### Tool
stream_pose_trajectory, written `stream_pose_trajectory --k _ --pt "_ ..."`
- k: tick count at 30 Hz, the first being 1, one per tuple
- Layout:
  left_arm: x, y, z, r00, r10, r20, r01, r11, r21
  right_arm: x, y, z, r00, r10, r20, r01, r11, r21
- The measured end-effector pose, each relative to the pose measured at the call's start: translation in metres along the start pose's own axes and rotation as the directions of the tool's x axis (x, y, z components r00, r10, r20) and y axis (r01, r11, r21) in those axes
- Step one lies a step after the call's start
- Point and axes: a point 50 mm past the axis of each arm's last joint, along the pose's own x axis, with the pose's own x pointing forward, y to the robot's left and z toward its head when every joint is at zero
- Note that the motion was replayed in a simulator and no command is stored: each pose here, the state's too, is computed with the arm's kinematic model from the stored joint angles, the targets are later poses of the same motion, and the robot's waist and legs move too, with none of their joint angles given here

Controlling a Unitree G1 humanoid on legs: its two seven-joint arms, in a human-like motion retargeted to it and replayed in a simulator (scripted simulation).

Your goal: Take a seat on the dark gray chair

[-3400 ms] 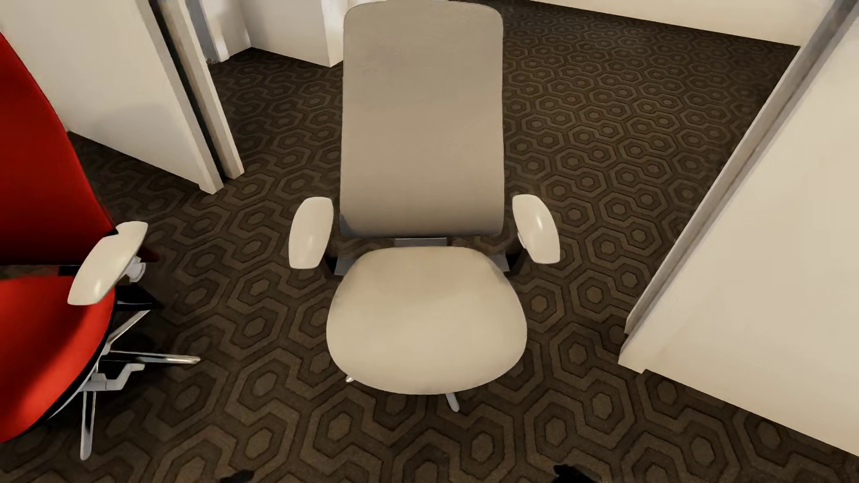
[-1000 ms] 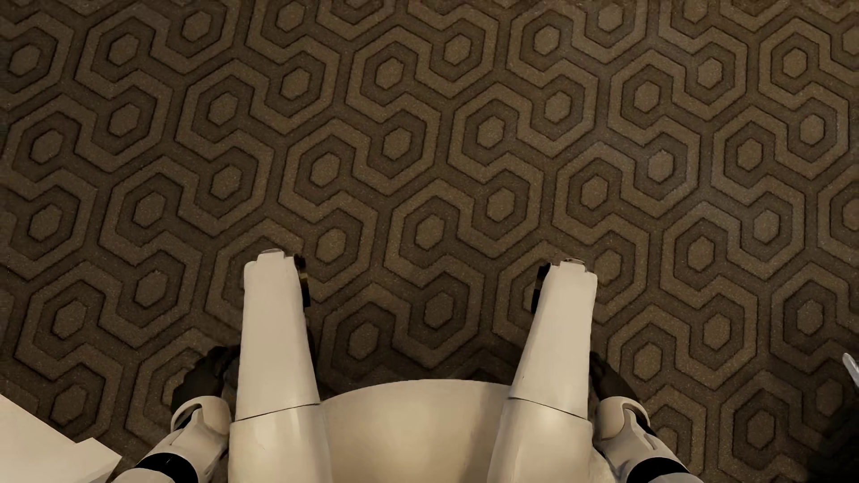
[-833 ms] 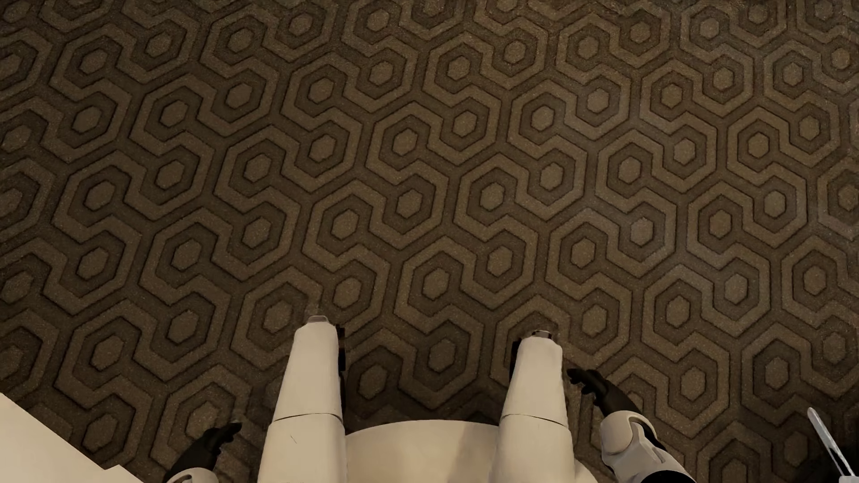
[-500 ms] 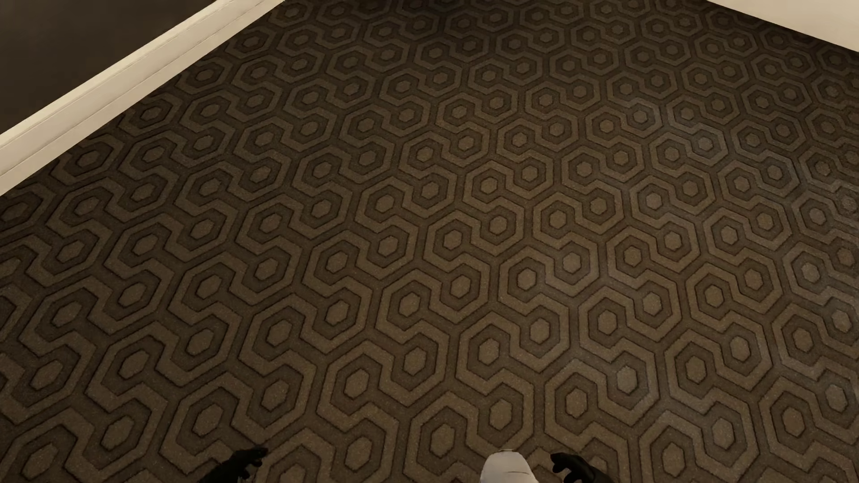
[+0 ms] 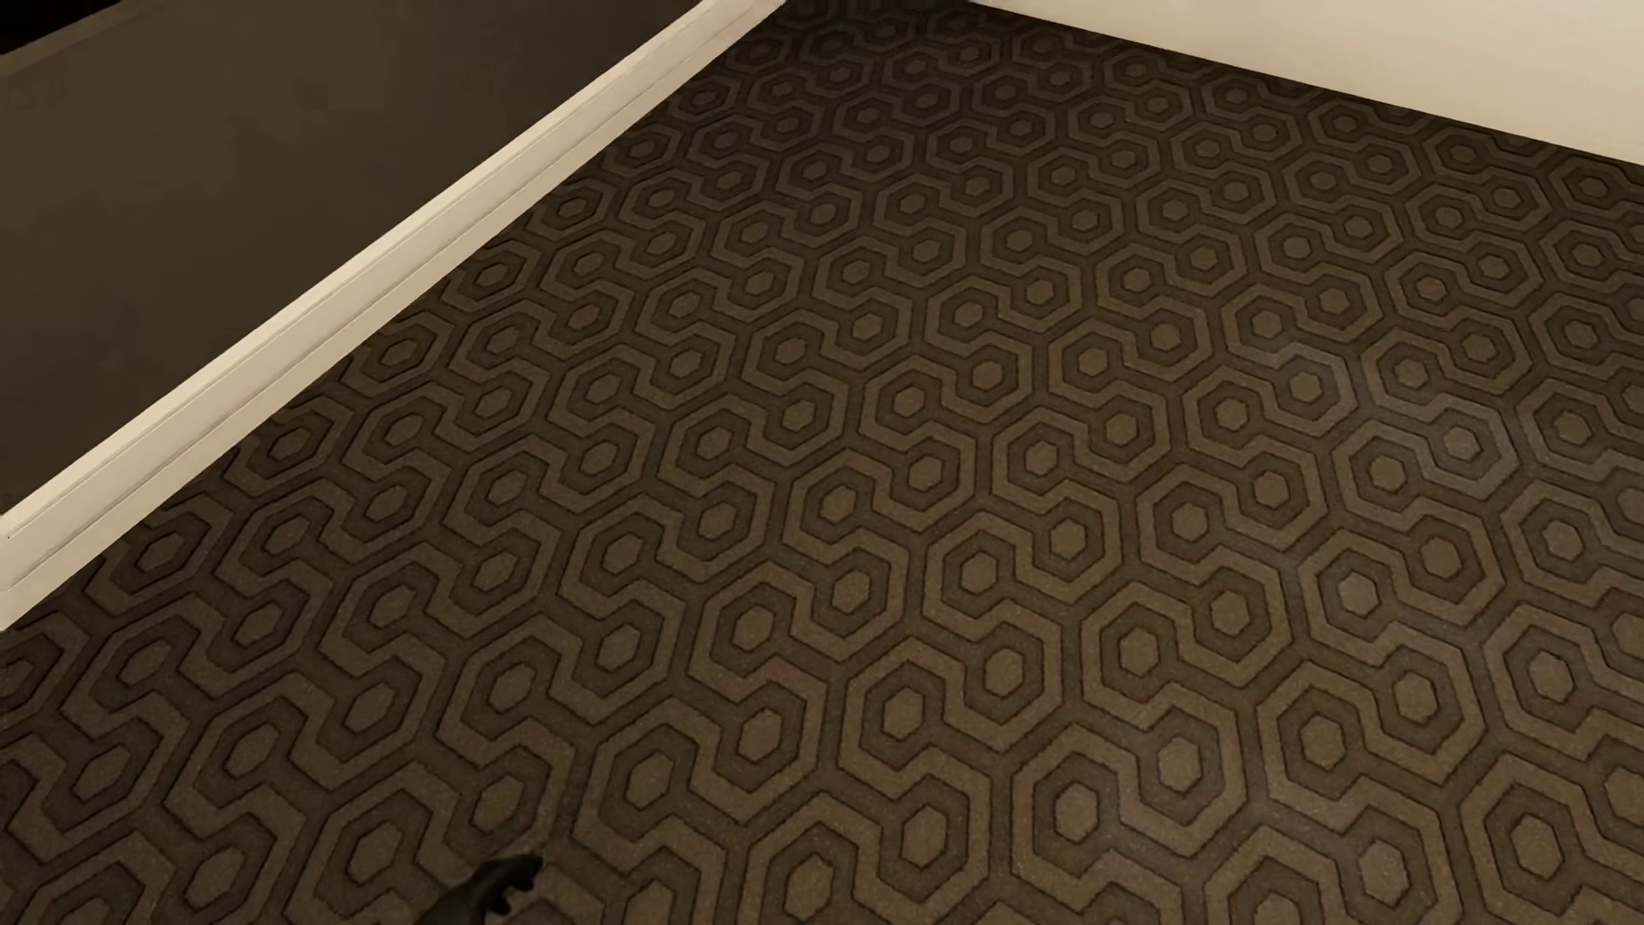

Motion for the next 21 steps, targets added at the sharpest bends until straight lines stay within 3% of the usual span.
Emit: stream_pose_trajectory --k 4,5,7,11,12,13,15,18,21 --pt "-0.034 -0.036 -0.085 0.947 -0.095 -0.307 0.072 0.994 -0.086 0.010 -0.040 0.041 0.992 -0.085 0.098 0.096 0.990 -0.107" --pt "-0.037 -0.039 -0.091 0.928 -0.160 -0.336 0.120 0.983 -0.136 0.011 -0.054 0.058 0.984 -0.085 0.155 0.104 0.987 -0.121" --pt "-0.053 -0.046 -0.114 0.911 -0.159 -0.382 0.096 0.979 -0.178 0.011 -0.064 0.083 0.961 -0.122 0.248 0.158 0.979 -0.131" --pt "-0.074 -0.052 -0.145 0.866 -0.169 -0.472 0.078 0.975 -0.207 0.009 -0.061 0.089 0.951 -0.090 0.294 0.149 0.972 -0.184" --pt "-0.082 -0.055 -0.155 0.839 -0.162 -0.520 0.075 0.980 -0.185 0.007 -0.045 0.069 0.964 -0.100 0.247 0.127 0.987 -0.098" --pt "-0.081 -0.061 -0.150 0.833 -0.202 -0.515 0.140 0.978 -0.157 0.006 -0.036 0.047 0.984 -0.056 0.167 0.078 0.989 -0.126" --pt "-0.063 -0.053 -0.130 0.867 -0.153 -0.474 0.120 0.988 -0.099 0.001 -0.015 0.011 0.999 -0.033 0.042 0.039 0.989 -0.143" --pt "-0.020 -0.021 -0.060 0.978 -0.062 -0.200 0.062 0.998 -0.006 -0.005 0.004 -0.006 0.999 0.031 -0.008 -0.032 0.983 -0.182" --pt "0.011 0.031 0.021 0.993 0.061 0.099 -0.068 0.996 0.061 -0.010 0.029 -0.016 0.994 0.103 -0.038 -0.107 0.988 -0.108"
